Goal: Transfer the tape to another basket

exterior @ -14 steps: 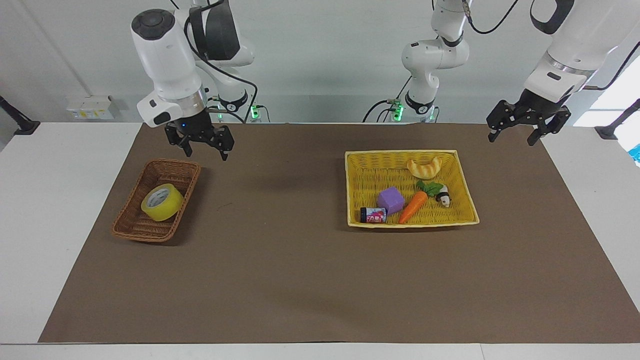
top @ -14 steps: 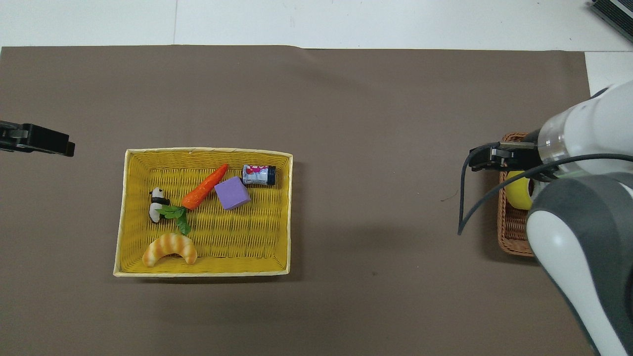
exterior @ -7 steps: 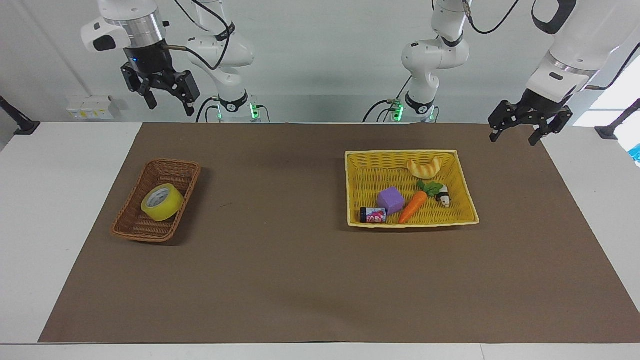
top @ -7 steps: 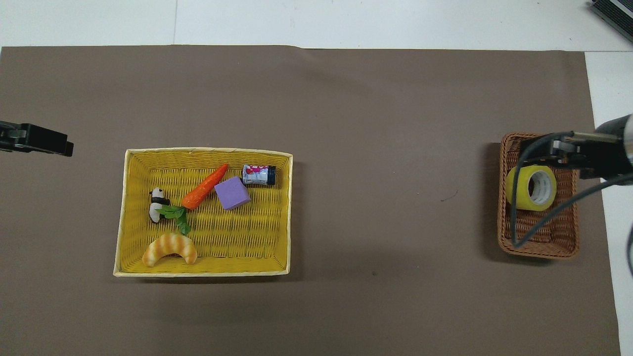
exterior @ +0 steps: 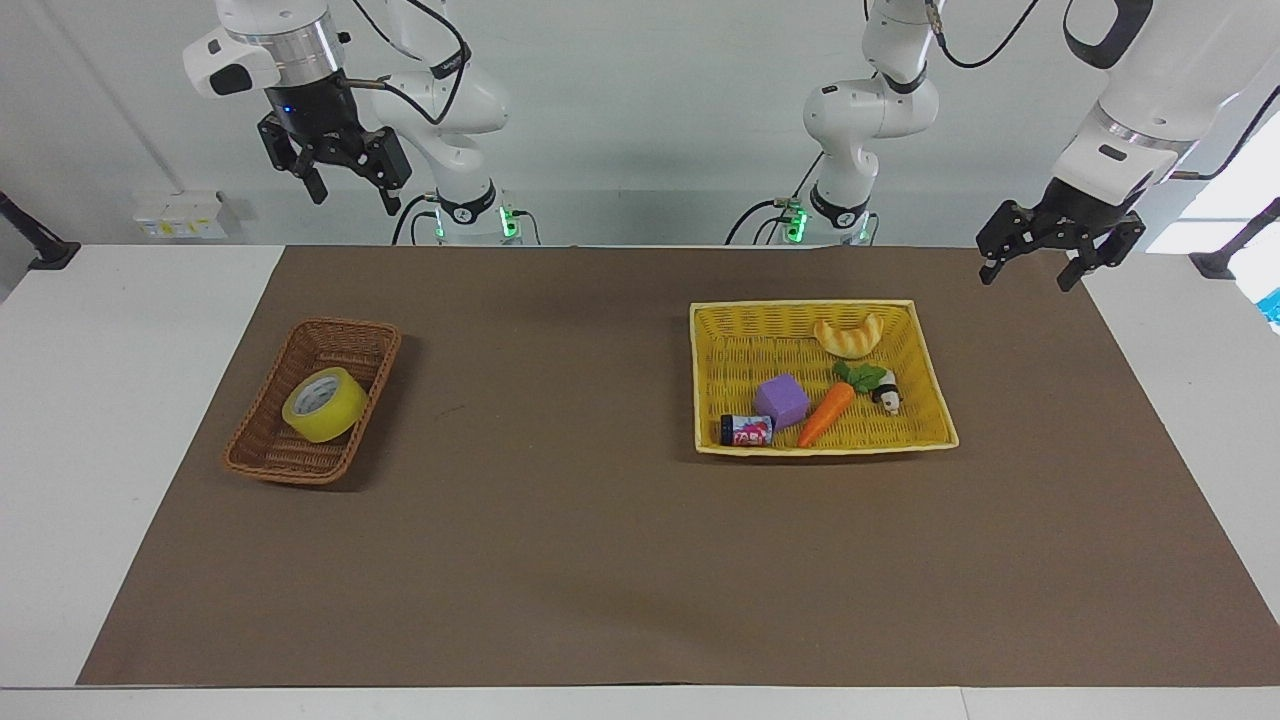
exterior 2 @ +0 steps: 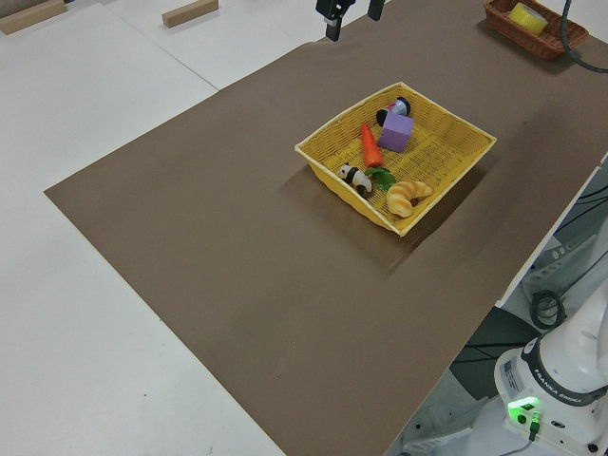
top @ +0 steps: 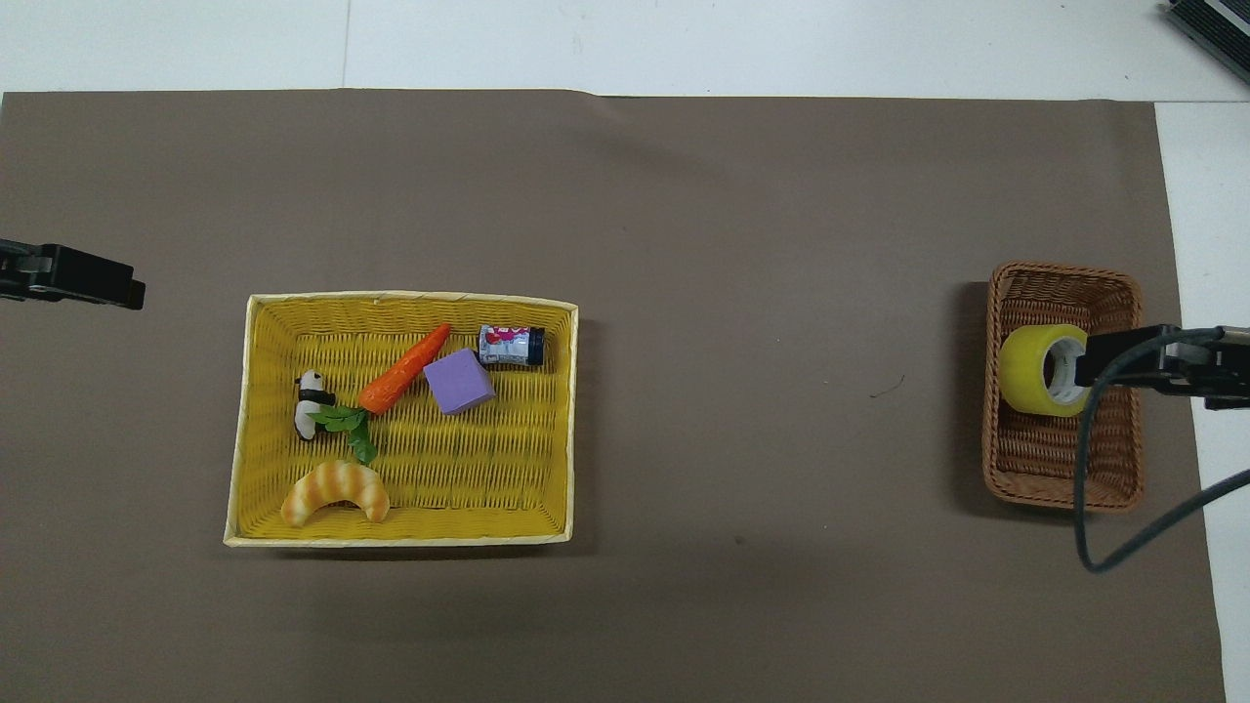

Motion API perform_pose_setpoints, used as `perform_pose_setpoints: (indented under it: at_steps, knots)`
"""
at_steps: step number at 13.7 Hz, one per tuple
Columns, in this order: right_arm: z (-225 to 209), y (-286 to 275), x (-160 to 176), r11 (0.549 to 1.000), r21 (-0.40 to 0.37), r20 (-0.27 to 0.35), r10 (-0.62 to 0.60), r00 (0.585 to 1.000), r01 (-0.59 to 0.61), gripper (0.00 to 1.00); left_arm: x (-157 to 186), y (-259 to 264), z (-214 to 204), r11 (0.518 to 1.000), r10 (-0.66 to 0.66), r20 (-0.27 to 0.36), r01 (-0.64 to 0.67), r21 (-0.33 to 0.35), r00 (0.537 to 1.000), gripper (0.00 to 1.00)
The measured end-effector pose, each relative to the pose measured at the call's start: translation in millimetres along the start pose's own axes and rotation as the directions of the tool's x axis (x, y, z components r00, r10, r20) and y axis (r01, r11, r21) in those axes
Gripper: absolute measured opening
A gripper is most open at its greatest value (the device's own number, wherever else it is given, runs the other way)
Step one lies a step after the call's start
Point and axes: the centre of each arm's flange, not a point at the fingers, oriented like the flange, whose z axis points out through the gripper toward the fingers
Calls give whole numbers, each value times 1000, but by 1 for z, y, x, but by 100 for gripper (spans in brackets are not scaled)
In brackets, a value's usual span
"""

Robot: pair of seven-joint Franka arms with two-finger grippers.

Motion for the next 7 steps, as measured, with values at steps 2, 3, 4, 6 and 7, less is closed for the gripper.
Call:
perform_pose_setpoints:
  at_steps: [2, 3, 4, 6, 7]
  knots:
    - [0, 6, 8, 1000, -7, 15, -23, 1000, 23, 100, 0, 0, 0, 1000, 0, 0, 0, 0, 1000, 100]
    - [0, 8, 14, 1000, -6, 16, -23, 1000, 24, 100, 0, 0, 0, 1000, 0, 0, 0, 0, 1000, 100]
    - [2, 8, 18, 1000, -5, 17, -24, 1000, 24, 100, 0, 0, 0, 1000, 0, 1, 0, 0, 1000, 100]
    - [4, 8, 21, 1000, -5, 21, -24, 999, 24, 100, 0, 0, 0, 1000, 0, 1, 0, 0, 1000, 100]
    - [3, 8, 21, 1000, -5, 20, -24, 1000, 24, 100, 0, 0, 0, 1000, 0, 1, 0, 0, 1000, 100]
